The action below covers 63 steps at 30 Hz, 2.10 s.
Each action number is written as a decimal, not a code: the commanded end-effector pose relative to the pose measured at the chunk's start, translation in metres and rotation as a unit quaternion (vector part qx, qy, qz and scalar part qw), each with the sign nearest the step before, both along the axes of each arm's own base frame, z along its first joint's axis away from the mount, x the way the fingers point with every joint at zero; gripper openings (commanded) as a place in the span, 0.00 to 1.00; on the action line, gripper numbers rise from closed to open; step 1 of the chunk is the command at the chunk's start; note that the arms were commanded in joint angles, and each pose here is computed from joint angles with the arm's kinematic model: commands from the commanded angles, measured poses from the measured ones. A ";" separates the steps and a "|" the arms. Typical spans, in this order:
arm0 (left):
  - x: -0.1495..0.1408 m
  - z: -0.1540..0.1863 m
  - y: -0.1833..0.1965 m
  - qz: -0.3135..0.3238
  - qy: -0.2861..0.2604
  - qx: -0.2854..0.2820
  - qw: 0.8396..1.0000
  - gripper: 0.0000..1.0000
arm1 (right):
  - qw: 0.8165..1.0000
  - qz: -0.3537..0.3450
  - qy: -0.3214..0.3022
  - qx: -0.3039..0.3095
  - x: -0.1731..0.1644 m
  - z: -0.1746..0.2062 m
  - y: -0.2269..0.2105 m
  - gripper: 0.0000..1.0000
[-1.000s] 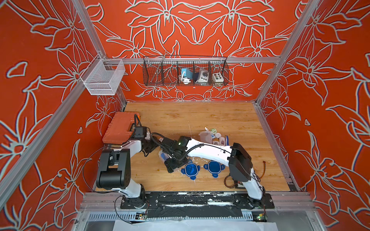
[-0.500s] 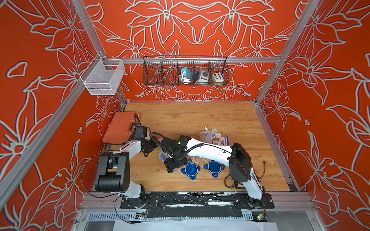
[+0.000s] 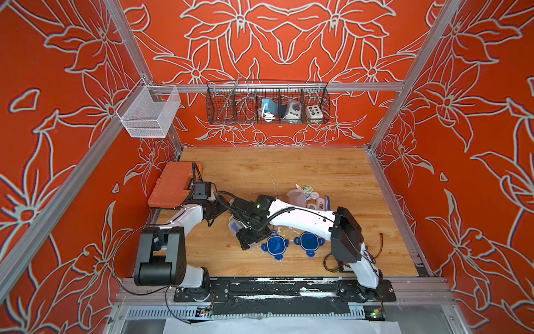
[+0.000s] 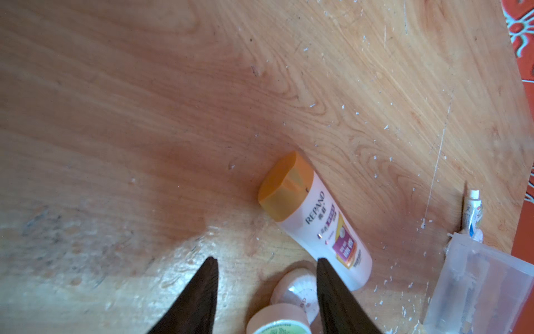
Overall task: Take out toiletry kits
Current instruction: 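Pour the toiletry kits out of the container, then place the container at the center of the board.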
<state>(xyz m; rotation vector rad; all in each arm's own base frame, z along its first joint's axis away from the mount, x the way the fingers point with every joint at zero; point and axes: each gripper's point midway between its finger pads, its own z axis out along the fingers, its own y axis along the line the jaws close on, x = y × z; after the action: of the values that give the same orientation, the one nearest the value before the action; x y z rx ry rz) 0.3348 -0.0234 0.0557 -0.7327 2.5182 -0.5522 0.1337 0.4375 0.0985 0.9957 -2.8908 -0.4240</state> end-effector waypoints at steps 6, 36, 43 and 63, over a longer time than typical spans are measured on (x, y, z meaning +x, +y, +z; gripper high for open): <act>-0.004 0.004 -0.001 -0.008 -0.002 0.009 1.000 0.52 | 1.000 -0.003 -0.013 -0.003 0.001 0.018 0.001 0.58; -0.005 0.005 -0.004 -0.013 -0.001 0.021 1.000 0.52 | 0.997 0.012 -0.045 0.064 -0.017 0.086 -0.029 0.48; -0.004 0.009 -0.004 -0.011 -0.009 0.022 1.000 0.52 | 0.989 -0.055 -0.121 0.058 0.036 0.096 -0.056 0.48; -0.002 0.012 -0.005 -0.011 -0.015 0.020 1.000 0.52 | 0.987 -0.106 -0.122 -0.011 0.091 -0.025 -0.065 0.97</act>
<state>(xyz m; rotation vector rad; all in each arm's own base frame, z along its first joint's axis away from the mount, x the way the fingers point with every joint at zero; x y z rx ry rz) 0.3324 -0.0284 0.0609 -0.7019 2.5192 -0.5221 0.2244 0.3706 0.0540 0.7697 -3.2062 -0.2498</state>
